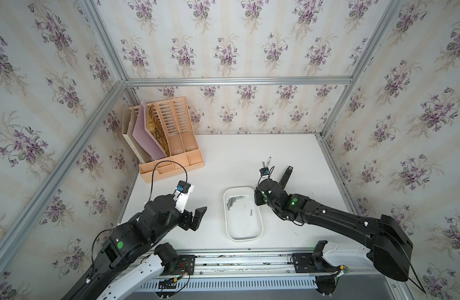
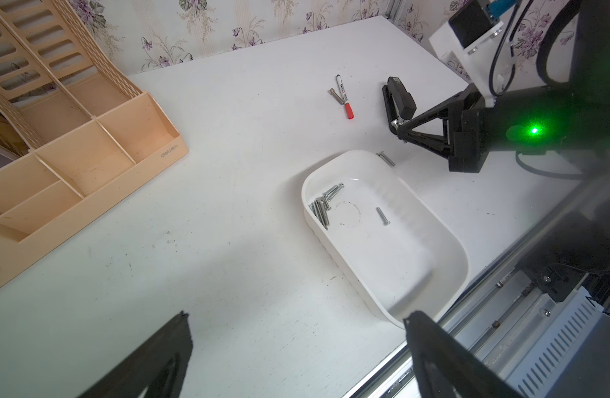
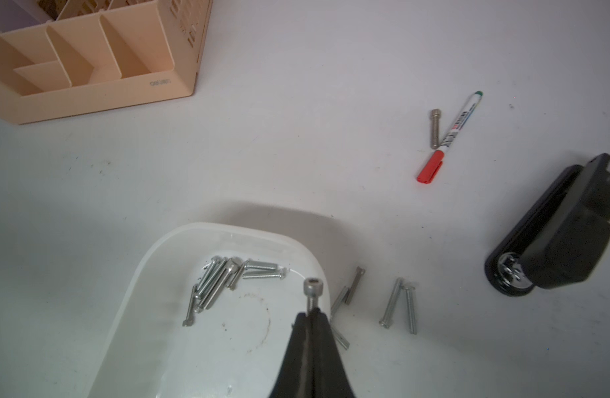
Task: Take out the screws from the storage box
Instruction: Pick up the screw from the storage box, then place the screw at the center of the board.
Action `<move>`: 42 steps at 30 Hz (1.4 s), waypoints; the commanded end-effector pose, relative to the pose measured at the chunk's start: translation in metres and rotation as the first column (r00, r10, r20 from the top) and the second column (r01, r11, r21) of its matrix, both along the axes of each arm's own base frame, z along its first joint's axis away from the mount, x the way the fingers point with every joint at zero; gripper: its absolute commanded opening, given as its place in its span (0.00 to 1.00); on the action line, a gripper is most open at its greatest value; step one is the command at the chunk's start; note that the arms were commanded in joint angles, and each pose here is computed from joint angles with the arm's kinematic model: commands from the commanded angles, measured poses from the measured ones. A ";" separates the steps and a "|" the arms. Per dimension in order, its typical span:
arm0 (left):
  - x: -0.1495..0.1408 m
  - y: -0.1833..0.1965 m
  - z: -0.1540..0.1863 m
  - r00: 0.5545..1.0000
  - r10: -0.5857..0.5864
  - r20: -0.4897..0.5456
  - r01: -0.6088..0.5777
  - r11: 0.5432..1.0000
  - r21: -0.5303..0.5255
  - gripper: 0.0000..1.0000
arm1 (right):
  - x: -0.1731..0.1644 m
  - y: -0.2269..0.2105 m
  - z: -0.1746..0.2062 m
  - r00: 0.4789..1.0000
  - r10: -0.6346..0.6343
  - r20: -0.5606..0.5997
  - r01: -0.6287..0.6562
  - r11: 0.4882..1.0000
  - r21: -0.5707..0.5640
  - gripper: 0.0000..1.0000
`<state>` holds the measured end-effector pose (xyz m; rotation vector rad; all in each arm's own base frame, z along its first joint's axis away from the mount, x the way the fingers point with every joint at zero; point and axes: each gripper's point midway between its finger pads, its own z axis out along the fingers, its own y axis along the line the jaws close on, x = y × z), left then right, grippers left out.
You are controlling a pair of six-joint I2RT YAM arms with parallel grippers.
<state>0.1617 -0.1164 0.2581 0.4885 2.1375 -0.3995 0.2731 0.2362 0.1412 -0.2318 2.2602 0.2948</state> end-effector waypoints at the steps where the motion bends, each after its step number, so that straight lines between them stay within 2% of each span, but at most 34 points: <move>1: 0.000 0.002 0.002 1.000 0.010 0.002 -0.010 1.000 -0.003 0.99 | 0.013 -0.023 -0.009 0.992 -0.125 -0.022 0.125 0.992 -0.026 0.00; 11: 0.000 0.002 0.002 1.000 0.010 0.002 -0.010 1.000 -0.004 0.99 | 0.028 -0.048 -0.055 0.958 -0.215 -0.189 0.206 0.976 -0.066 0.00; 17: 0.000 0.003 0.003 1.000 0.014 0.006 -0.014 1.000 -0.004 0.99 | 0.028 -0.040 -0.083 0.938 -0.179 -0.298 0.162 0.984 -0.079 0.00; 33: 0.000 0.003 0.003 1.000 0.014 0.006 -0.014 1.000 -0.004 0.99 | 0.025 -0.028 -0.129 0.879 -0.137 -0.456 0.107 0.990 -0.089 0.00; 39: 0.000 0.004 0.004 1.000 0.016 0.007 -0.016 1.000 -0.005 0.99 | 0.024 -0.026 -0.129 0.880 -0.123 -0.459 0.100 0.992 -0.074 0.12; 42: 0.000 0.004 0.003 1.000 0.017 0.010 -0.016 1.000 -0.003 0.99 | 0.025 -0.027 -0.124 0.888 -0.124 -0.442 0.106 0.992 -0.065 0.23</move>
